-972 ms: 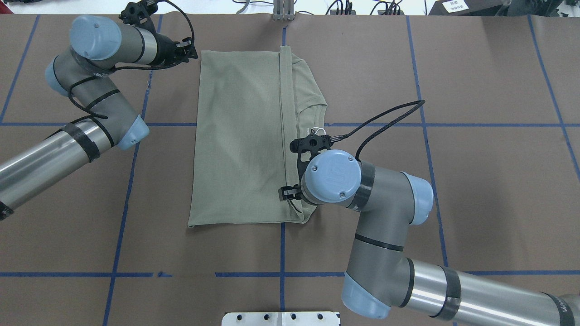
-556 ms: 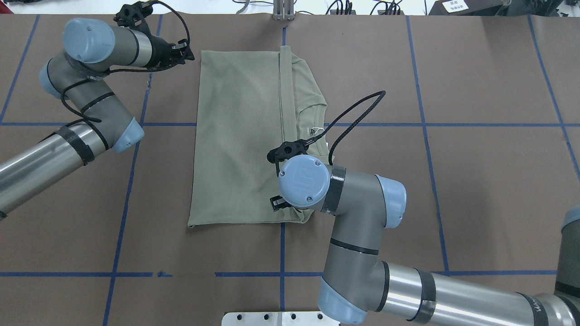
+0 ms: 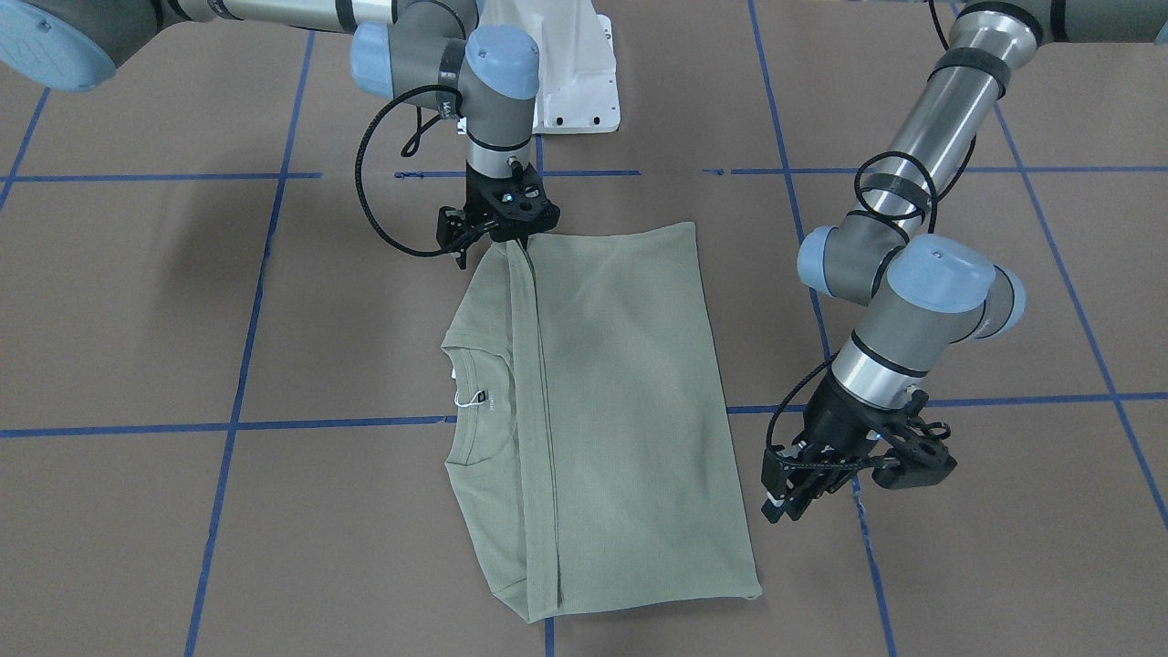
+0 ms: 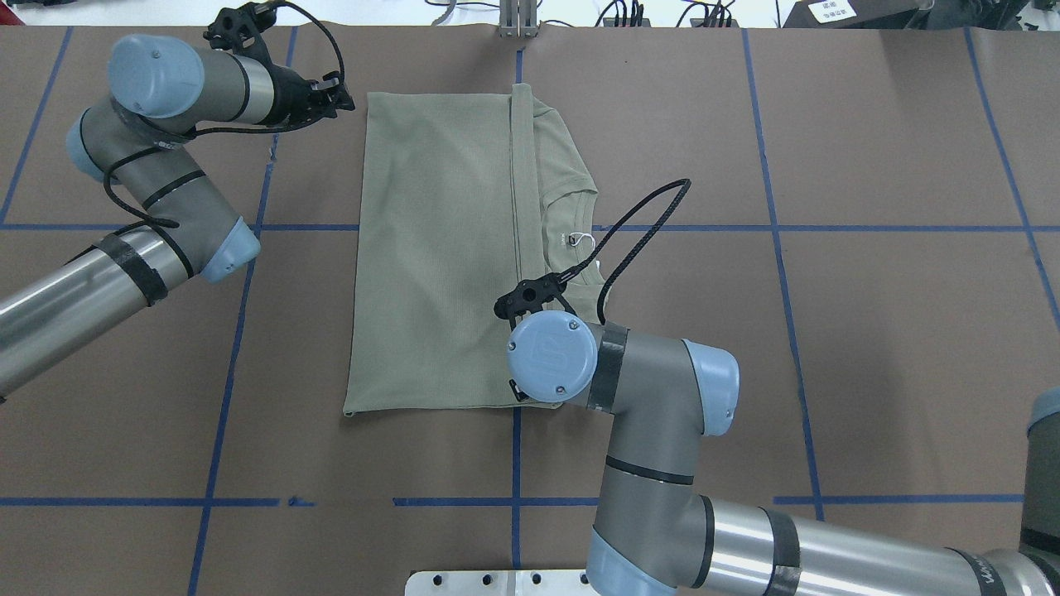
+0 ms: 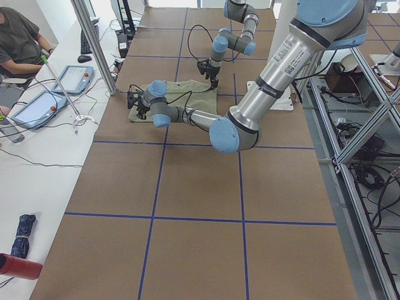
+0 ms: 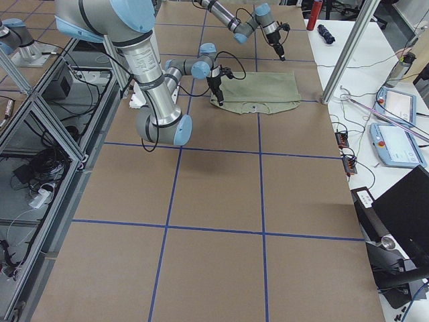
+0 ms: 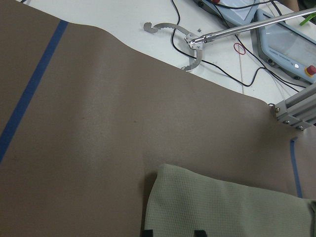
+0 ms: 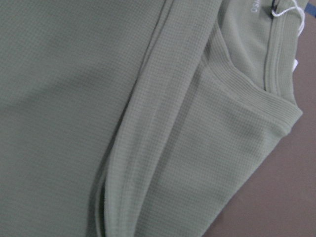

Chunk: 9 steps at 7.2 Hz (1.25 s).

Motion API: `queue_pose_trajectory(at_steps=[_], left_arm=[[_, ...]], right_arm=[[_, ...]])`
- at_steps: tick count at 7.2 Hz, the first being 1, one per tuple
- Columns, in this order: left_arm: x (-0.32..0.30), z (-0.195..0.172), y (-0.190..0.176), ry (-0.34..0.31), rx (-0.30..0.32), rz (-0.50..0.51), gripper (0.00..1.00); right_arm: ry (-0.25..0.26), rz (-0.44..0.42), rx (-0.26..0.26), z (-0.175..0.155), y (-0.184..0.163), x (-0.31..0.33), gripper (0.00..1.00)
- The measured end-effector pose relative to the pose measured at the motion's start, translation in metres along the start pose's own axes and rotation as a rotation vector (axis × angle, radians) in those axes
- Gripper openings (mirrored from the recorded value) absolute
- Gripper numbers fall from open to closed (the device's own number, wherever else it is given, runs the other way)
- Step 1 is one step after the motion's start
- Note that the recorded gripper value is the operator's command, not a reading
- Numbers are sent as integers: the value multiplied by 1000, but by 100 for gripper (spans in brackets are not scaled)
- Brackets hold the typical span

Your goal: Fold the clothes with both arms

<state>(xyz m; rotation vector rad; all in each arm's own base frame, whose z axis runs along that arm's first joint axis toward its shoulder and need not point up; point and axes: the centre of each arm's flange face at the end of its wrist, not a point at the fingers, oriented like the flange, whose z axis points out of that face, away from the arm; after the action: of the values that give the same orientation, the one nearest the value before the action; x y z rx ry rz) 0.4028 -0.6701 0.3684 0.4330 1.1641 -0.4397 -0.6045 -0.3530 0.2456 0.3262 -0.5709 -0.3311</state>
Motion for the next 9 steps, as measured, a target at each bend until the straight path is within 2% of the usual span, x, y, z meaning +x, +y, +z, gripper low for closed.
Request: queue_pose_trajectory(at_steps=[1,3,5,7,9], left_arm=[[-1,0,1,-2,-1,0,40],[3,-3,1,5,0,0,40],[5,-5,2,11,1,-1,40],[4,-13,5,25,-7,1,40],[-1,-21,11,38,-42,3,40]], right_arm=[[16,-27,6,2,4,30,100],[35,-70,10,-2,40,92,100],[21,-71,23,-13,50,92,100],[-4,-52,60,-25,12,61,100],[-16,7,81,-30,-34,23,100]])
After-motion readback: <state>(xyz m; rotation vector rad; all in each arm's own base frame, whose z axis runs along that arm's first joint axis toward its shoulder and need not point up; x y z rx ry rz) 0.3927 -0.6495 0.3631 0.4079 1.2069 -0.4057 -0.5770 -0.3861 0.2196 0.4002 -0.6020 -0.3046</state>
